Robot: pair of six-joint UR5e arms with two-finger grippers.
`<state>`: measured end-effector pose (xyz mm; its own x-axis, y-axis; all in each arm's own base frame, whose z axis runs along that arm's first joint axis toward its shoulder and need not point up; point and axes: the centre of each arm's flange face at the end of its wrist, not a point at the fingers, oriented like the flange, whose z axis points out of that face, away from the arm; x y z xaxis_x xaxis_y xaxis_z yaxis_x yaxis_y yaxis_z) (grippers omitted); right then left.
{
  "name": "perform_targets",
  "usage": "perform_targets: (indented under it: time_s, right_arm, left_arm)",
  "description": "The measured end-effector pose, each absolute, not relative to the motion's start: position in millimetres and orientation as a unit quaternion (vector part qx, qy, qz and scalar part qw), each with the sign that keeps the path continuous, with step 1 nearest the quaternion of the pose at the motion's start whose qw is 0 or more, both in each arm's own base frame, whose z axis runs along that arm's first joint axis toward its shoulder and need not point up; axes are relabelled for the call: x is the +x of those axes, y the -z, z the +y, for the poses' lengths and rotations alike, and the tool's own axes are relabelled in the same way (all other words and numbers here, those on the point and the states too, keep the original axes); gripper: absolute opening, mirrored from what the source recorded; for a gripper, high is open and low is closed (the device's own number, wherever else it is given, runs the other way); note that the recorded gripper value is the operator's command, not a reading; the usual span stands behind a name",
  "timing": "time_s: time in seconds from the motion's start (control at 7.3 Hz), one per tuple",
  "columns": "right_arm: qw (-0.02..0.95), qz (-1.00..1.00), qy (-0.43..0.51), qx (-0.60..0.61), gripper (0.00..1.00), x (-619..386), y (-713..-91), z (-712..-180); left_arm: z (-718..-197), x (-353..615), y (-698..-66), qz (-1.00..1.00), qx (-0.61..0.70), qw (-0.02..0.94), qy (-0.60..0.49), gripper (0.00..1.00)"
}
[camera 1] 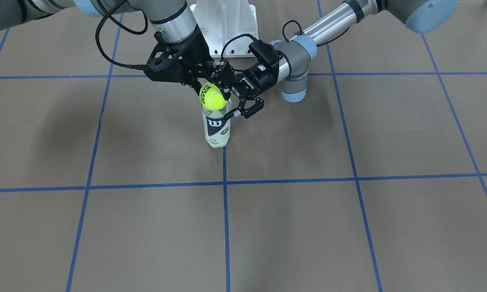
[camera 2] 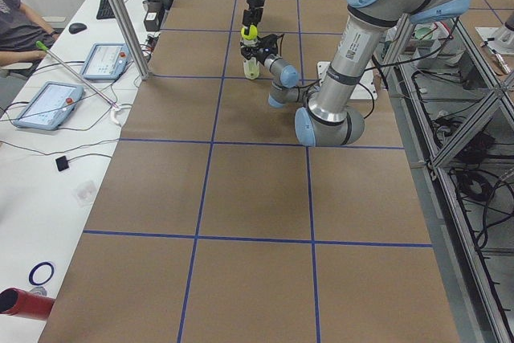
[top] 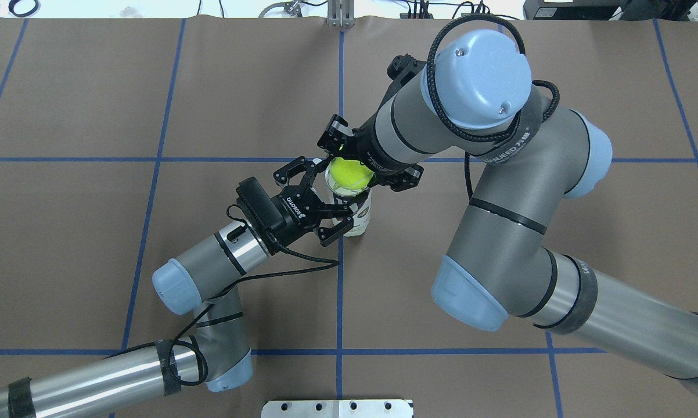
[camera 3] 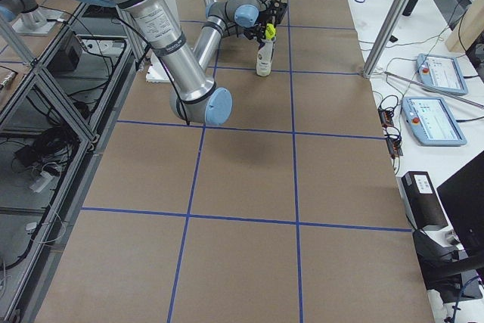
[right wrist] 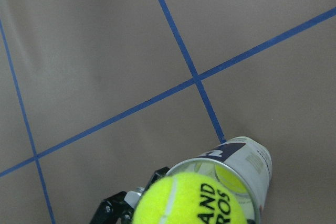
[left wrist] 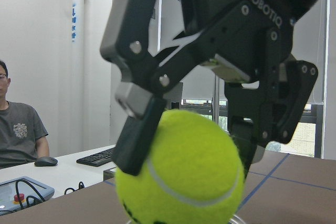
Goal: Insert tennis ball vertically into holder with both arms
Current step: 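Lower the ball into the can and open the right gripper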
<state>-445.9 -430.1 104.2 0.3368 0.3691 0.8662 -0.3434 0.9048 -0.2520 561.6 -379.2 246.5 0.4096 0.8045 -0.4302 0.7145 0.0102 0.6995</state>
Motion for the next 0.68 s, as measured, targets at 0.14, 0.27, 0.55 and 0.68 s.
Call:
perform_targets:
  time_s: [0.14,0.27,0.55,0.68]
  right_arm:
    - [0.818,-0.532,-0.218,-0.008,1.0,-449.2,-105.7,-427.2]
    - [0.819,-0.531,-0.219,-0.004,1.0,-451.5,-106.6,-425.4]
    - [0.819,-0.53,-0.22,-0.001,1.0,-451.9,-107.6,-424.9]
    - [0.819,-0.53,-0.22,-0.001,1.0,-451.1,-107.9,-424.6]
  left_arm:
    - [-379.2,561.6,-246.9,0.541,0.702,0.461,-0.049,0.85]
    - [-379.2,561.6,-247.2,0.541,0.702,0.461,-0.049,0.87]
    - [-379.2,561.5,-247.9,0.541,0.702,0.462,-0.049,0.88]
    - [-379.2,561.4,-248.1,0.541,0.702,0.462,-0.049,0.89]
